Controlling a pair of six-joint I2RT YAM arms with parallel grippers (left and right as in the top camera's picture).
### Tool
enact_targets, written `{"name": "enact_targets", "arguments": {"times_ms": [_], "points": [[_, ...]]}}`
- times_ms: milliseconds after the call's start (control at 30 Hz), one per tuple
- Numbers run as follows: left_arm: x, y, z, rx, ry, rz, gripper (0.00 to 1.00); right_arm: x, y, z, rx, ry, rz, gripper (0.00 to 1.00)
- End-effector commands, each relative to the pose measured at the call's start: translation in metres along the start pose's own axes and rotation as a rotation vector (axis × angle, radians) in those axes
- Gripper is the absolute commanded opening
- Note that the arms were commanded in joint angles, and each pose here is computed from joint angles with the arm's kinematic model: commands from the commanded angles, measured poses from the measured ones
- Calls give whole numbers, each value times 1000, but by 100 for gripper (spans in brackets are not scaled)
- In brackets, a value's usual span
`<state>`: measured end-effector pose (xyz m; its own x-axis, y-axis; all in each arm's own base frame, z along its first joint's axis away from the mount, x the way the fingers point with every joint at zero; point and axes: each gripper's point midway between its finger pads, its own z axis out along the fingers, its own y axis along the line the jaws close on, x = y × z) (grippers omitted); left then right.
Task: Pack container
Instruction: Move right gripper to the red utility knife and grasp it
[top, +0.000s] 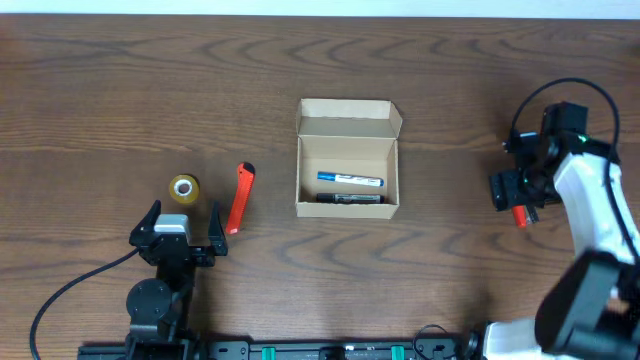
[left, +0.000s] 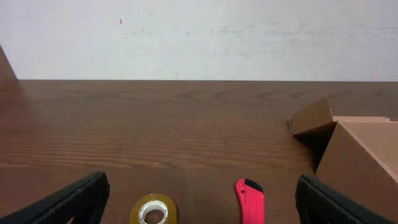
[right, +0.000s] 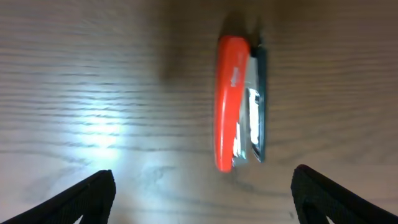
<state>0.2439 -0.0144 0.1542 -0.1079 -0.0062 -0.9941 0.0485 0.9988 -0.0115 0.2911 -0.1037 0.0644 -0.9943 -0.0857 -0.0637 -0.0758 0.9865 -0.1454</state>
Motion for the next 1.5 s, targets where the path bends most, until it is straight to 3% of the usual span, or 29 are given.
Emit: {"name": "enact_targets", "arguments": {"times_ms": [0, 433, 1067, 1300, 1400, 1467], "points": [[18, -5, 1, 30, 50, -7, 95, -4, -6, 14, 1, 28, -23, 87], [18, -7, 1, 41, 49, -7, 95, -18, -28, 26, 15, -27, 13, 90], [18, -8, 1, 48, 49, -8, 95, -18, -27, 66, -51, 9, 46, 82], [18, -8, 1, 47, 49, -7, 95, -20, -27, 66, -55, 0, 49, 22], [18, -8, 1, 47, 49, -7, 95, -20, -27, 66, -57, -1, 49, 13], [18, -8, 1, 47, 49, -7, 95, -20, -26, 66, -59, -2, 49, 1]]}}
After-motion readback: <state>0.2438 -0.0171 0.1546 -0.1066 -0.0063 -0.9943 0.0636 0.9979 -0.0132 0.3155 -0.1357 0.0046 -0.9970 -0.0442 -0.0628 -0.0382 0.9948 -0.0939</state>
